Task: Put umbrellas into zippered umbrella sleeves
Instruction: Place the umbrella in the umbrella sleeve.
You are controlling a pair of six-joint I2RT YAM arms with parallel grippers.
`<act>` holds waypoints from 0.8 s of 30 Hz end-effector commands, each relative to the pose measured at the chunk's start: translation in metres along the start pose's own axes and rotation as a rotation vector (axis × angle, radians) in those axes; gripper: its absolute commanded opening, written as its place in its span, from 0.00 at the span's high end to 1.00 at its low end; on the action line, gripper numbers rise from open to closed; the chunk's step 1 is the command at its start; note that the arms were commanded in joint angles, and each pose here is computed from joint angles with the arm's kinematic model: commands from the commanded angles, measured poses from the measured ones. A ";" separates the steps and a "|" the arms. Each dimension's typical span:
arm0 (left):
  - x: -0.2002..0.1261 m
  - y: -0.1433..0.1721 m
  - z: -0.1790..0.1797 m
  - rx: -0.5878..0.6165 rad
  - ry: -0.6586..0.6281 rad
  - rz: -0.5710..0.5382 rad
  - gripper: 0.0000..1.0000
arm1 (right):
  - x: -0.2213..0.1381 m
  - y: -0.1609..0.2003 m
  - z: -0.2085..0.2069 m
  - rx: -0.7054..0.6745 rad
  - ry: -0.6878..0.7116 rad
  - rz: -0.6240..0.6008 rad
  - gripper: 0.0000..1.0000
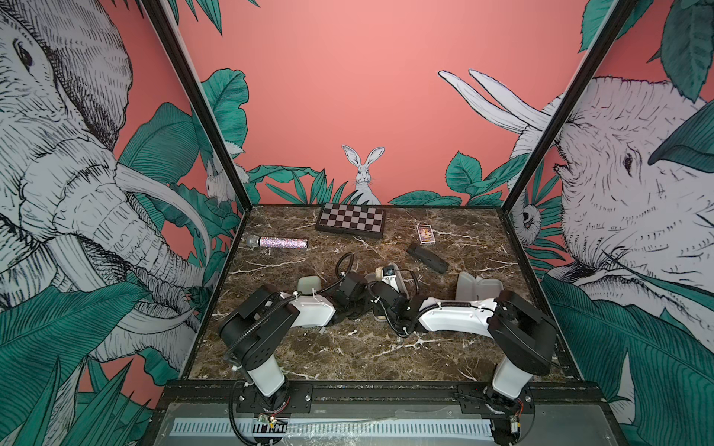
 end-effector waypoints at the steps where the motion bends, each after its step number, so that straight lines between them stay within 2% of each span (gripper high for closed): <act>1: -0.010 0.001 -0.018 0.075 0.081 0.038 0.86 | 0.002 0.009 0.001 -0.039 -0.030 0.092 0.61; 7: -0.008 0.002 -0.021 0.074 0.098 0.046 0.84 | -0.013 0.005 -0.004 -0.095 -0.034 0.193 0.45; 12: -0.011 0.001 -0.017 0.083 0.089 0.036 0.78 | -0.029 -0.027 -0.009 -0.085 -0.056 0.187 0.38; 18: -0.015 0.002 -0.013 0.083 0.095 0.036 0.78 | -0.017 -0.038 -0.003 -0.111 -0.057 0.194 0.38; 24: -0.016 0.004 -0.008 0.069 0.110 0.031 0.79 | 0.003 -0.019 0.000 -0.078 -0.073 0.242 0.44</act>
Point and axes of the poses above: each gripper's point midway between its finger pads, its own x axis out along the fingers, its own z axis along the line the jaws close on, y = z × x, the point moved 2 cm from there along -x, back along the fingers, and after that the axes turned 5 degrees about -x, right-handed, at the moved point
